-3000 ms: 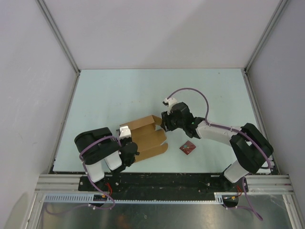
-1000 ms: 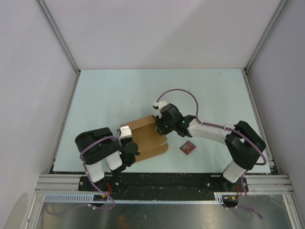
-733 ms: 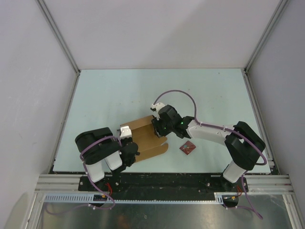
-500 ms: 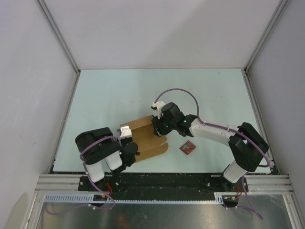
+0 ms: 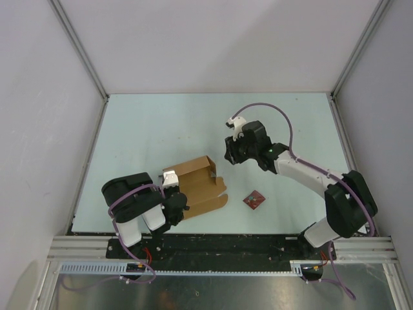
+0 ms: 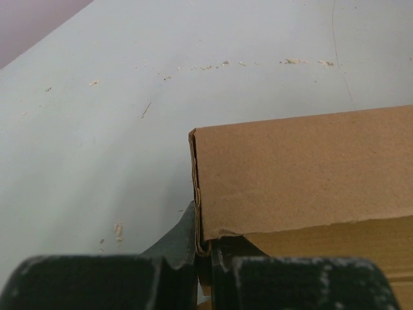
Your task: Fold the paper box
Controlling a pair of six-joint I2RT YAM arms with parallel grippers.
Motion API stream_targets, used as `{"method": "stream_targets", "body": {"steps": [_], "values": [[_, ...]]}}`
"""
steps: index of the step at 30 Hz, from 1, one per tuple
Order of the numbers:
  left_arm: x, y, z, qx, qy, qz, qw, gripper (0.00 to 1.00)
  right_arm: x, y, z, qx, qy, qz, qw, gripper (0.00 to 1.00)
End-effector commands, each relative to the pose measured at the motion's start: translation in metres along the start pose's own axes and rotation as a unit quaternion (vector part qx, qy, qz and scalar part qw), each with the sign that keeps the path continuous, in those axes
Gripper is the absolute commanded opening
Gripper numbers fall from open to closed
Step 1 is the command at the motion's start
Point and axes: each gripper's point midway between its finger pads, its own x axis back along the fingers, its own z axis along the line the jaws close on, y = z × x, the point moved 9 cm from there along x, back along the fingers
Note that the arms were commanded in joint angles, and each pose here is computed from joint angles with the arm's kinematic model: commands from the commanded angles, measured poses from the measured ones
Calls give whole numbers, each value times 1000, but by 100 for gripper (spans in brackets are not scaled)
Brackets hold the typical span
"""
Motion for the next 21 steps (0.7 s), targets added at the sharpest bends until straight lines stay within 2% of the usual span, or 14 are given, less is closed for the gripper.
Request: {"method": "stream_targets", "body": {"steps": [1,7,14,21], "values": [[-1,34,-14,142,-1,-50,989,0,-21,-14,-1,58,27,22,998,38],[-1,35,-14,141,0,-50,989,0,-36,-32,4,92,63,46,993,36],[-1,34,-14,139,-1,-50,989,0,-43,-39,11,119,96,49,987,50],[-1,34,-14,139,0,-50,989,0,-54,-44,17,139,120,46,982,53]]}}
